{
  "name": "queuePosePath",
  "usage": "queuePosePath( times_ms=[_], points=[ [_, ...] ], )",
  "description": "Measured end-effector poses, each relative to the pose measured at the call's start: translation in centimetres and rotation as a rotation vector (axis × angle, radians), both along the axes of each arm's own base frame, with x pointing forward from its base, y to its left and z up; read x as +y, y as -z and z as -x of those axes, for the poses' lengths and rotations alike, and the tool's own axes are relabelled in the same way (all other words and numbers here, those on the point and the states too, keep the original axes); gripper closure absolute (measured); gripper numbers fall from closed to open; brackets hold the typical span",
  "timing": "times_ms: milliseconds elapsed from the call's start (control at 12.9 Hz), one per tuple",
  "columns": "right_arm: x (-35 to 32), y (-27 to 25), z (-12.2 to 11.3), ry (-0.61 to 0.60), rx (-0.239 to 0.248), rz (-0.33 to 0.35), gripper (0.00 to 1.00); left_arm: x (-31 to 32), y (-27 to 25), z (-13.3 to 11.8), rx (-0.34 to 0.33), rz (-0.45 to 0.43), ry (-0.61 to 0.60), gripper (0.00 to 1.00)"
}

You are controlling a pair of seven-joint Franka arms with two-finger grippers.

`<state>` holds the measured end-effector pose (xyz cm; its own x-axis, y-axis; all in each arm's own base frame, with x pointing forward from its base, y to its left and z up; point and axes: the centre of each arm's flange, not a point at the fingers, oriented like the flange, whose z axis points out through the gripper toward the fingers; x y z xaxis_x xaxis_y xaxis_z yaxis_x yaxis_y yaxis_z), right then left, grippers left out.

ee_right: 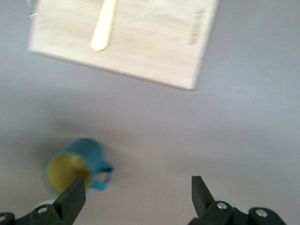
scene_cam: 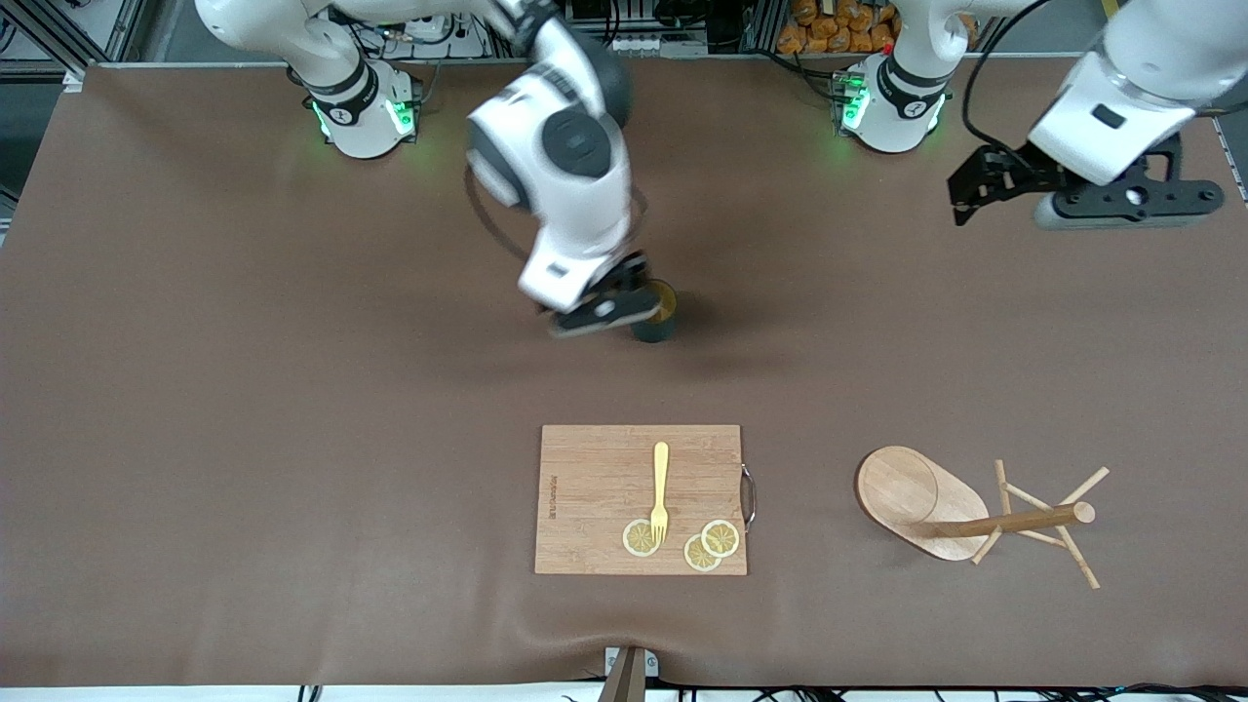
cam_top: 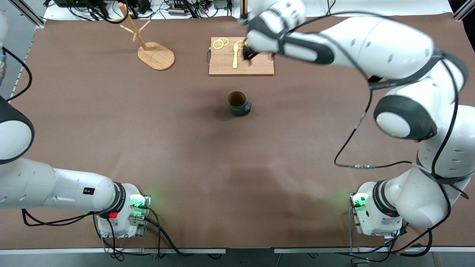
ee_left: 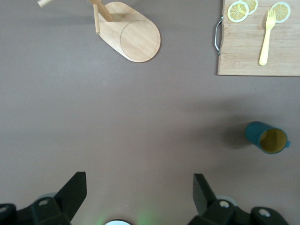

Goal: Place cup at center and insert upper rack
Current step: 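Withdraw the right gripper while the left gripper moves above the mug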

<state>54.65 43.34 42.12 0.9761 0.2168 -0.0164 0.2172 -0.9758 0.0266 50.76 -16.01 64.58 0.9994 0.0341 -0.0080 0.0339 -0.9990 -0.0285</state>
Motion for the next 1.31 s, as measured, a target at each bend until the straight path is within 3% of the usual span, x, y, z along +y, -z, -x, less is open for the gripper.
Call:
queuePosePath(
  times_ms=[309, 618, 1004, 1313],
  points=[
    [-14.3, -2.2, -7.5, 0.055, 0.022, 0.006, 0.0, -5.5, -0.3, 2.0, -0.014, -0.002, -0.081, 0.0],
    [-29.9, -5.5, -11.1, 0.088, 0.036, -0.003, 0.0, -13.5, 1.7, 2.6, -0.002, -0.007, -0.208, 0.0],
    [-39.9, -10.8, -10.2, 0.214, 0.007, -0.015, 0.0, -26.9, 7.6, 4.4, -0.065, -0.085, -0.332, 0.0],
    [-46.4, -18.6, -5.2, 0.312, 0.009, -0.019, 0.0, -33.7, 12.5, 7.5, -0.154, -0.153, -0.387, 0.0]
  ],
)
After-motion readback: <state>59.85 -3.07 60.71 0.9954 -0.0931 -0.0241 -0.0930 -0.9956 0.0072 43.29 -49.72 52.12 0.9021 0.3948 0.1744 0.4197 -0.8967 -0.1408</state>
